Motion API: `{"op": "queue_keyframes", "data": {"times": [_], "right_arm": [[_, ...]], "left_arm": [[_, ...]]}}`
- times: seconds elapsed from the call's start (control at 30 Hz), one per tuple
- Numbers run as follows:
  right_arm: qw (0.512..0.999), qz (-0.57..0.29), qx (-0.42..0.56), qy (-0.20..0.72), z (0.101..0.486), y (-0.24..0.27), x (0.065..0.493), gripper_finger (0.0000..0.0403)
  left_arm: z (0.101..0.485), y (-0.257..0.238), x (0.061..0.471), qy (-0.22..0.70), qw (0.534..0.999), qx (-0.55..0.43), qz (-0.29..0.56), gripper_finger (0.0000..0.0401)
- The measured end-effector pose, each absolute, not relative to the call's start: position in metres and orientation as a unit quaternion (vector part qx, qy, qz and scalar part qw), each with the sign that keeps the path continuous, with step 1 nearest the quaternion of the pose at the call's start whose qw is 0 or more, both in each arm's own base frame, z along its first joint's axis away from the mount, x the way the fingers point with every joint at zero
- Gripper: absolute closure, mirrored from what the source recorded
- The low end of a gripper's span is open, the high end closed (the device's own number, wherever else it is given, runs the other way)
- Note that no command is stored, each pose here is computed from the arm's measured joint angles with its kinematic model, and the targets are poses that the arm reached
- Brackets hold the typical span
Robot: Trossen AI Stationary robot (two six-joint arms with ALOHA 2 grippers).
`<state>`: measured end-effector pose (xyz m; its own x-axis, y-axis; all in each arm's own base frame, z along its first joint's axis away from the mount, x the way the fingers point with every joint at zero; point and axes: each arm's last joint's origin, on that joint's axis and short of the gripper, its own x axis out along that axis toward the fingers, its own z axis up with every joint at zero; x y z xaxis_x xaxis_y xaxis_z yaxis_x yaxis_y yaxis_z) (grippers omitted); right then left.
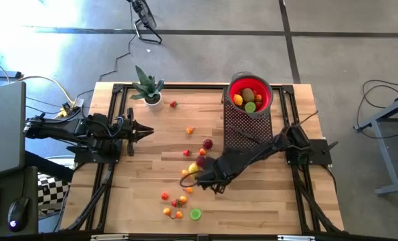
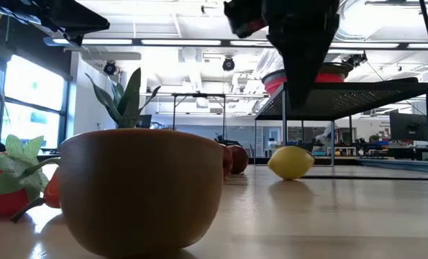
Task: Pick & Place Fruit
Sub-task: Put the lemon into the strainer bowl on the shelf
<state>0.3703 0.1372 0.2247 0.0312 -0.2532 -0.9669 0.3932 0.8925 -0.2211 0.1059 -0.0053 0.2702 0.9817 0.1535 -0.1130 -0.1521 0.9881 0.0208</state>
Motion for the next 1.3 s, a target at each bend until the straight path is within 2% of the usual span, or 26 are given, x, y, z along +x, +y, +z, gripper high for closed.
{"op": "queue_keyframes", "data": {"times": [0.13,0.3,0.43,0.67,0.9,1.03,1.3], "right_arm": [[0.726,-0.238,0.026,0.644,0.223,0.148,0.365,0.0172],[0.731,-0.243,0.037,0.637,0.223,0.155,0.363,0.0172],[0.743,-0.232,0.051,0.626,0.223,0.157,0.368,0.0172],[0.734,-0.184,0.046,0.652,0.222,0.160,0.367,0.0172],[0.738,-0.191,0.052,0.645,0.222,0.174,0.360,0.0176],[0.744,-0.211,0.059,0.632,0.223,0.180,0.357,0.0218],[0.752,-0.236,0.060,0.612,0.223,0.183,0.356,0.0373]], "left_arm": [[0.270,-0.005,0.106,0.057,0.995,0.006,0.077,0.0364],[0.270,-0.005,0.106,0.057,0.995,0.006,0.077,0.0364],[0.270,-0.005,0.106,0.057,0.995,0.007,0.077,0.0364],[0.270,-0.006,0.106,0.057,0.996,0.006,0.063,0.0364],[0.270,-0.007,0.106,0.058,0.997,0.006,0.051,0.0364],[0.270,-0.007,0.106,0.058,0.997,0.008,0.051,0.0364],[0.270,-0.007,0.106,0.058,0.997,0.006,0.051,0.0364]]}}
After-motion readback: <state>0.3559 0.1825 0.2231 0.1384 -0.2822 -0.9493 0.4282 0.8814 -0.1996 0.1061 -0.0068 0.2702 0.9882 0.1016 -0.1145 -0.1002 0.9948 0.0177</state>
